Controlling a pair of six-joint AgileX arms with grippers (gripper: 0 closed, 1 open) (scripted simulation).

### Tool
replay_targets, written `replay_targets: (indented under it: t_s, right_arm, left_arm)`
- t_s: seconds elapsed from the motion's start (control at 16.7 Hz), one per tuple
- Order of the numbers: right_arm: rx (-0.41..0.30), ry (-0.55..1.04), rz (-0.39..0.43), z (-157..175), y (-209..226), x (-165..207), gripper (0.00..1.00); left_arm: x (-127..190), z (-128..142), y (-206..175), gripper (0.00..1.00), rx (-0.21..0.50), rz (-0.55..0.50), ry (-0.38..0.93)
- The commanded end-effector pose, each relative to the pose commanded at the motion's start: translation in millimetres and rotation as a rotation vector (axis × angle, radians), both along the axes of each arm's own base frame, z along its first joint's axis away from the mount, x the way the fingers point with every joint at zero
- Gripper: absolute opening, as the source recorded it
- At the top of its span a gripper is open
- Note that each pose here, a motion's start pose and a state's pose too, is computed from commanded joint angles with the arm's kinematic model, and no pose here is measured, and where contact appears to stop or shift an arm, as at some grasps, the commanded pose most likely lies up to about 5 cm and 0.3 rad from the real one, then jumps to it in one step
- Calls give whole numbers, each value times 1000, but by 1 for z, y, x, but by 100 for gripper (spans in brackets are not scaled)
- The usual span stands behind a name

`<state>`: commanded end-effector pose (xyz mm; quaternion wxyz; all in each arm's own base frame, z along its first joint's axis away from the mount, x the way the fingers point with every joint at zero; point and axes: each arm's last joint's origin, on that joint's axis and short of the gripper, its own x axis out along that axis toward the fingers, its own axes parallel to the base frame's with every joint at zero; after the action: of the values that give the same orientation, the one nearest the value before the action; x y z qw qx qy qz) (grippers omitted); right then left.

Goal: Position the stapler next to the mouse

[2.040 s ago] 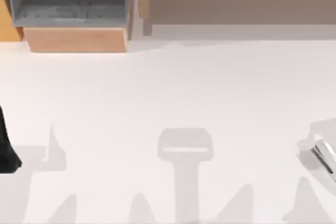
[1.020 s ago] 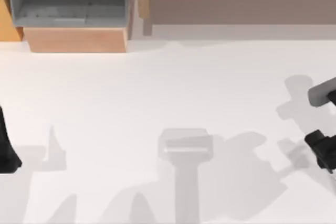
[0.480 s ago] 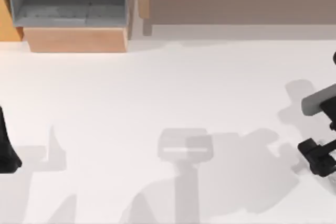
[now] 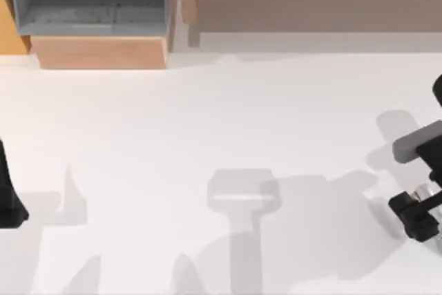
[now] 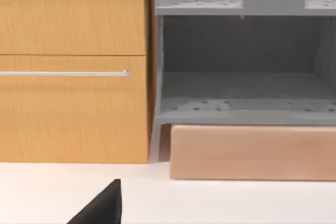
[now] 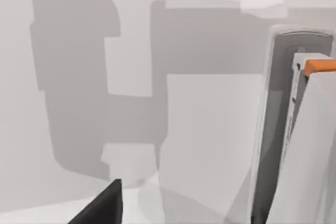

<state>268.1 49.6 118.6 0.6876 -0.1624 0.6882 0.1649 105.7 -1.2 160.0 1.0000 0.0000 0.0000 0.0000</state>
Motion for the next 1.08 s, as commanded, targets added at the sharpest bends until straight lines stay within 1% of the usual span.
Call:
replay_targets:
  t_s: [0.72,0.78,1.08]
  right_arm:
    - [0,0,0,0,0,0,2]
    - [0,0,0,0,0,0,0]
    - [0,0,0,0,0,0,0]
  left_arm:
    - [0,0,0,100,0,0,0]
    - [0,0,0,100,0,0,0]
    - [0,0,0,100,0,0,0]
